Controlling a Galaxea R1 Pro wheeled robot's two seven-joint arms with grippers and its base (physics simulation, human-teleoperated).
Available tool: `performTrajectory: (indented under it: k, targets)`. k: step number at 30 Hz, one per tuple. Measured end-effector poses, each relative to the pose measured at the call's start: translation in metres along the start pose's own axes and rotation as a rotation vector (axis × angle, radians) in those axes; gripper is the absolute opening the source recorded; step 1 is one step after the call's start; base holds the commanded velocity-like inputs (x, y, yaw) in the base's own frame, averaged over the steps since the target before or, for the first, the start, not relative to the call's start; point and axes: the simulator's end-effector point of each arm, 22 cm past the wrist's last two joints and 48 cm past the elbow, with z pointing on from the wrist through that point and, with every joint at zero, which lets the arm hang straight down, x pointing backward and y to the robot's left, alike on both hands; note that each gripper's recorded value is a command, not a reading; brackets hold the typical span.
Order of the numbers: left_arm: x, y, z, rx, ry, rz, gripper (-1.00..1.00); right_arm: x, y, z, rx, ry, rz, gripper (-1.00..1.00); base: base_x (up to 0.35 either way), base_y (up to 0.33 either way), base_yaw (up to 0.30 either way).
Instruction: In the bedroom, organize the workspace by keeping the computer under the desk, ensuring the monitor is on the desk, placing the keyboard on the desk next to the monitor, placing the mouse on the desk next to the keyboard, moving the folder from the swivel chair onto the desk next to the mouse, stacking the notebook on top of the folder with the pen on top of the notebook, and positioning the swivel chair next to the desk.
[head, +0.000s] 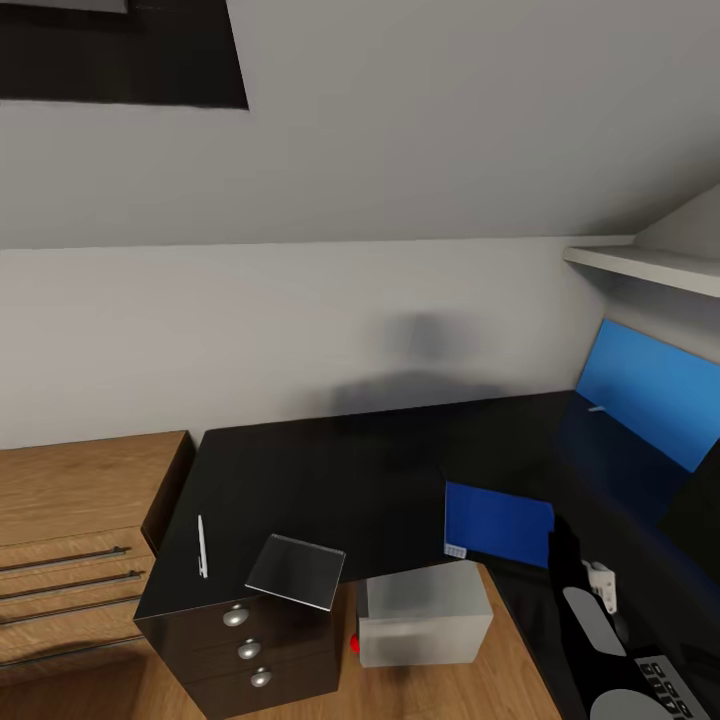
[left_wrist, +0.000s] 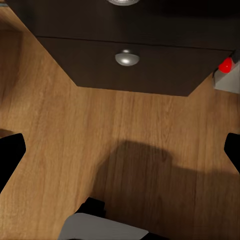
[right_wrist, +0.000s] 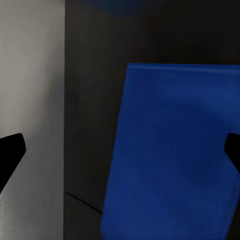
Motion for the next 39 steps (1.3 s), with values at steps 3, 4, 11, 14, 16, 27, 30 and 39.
performTrajectory:
  k: [3,4,11,14,16,27,30,39]
  targets:
    - [-0.001,0.001,-0.003,0.0,0.0,0.0,1.0,0.004,0.006,-0.002,-0.011,0.011,-0.012,1.0,0.0,0.0,0.0]
    - [-0.001,0.001,-0.004,0.0,0.0,0.0,1.0,0.007,0.009,-0.003,-0.017,0.016,-0.02,1.0,0.0,0.0,0.0]
    - [-0.002,0.002,-0.011,-0.002,0.005,-0.002,1.0,0.047,0.056,-0.017,-0.126,0.101,-0.139,1.0,0.0,0.0,0.0]
    - [-0.003,0.003,-0.014,-0.002,0.008,-0.002,1.0,0.07,0.077,-0.026,-0.186,0.147,-0.209,1.0,0.0,0.0,0.0]
    - [-0.003,0.003,-0.016,-0.003,0.009,-0.002,1.0,0.09,0.093,-0.036,-0.249,0.184,-0.283,1.0,0.0,0.0,0.0]
    - [-0.003,0.003,-0.016,-0.002,0.009,0.001,1.0,0.123,0.108,-0.051,-0.342,0.222,-0.43,1.0,0.0,0.0,0.0]
    - [-0.003,0.003,-0.016,-0.001,0.008,0.002,1.0,0.133,0.11,-0.056,-0.353,0.235,-0.426,1.0,0.0,0.0,0.0]
    - [-0.003,0.003,-0.016,-0.001,0.007,0.002,1.0,0.168,0.112,-0.074,-0.375,0.283,-0.386,1.0,0.0,0.0,0.114]
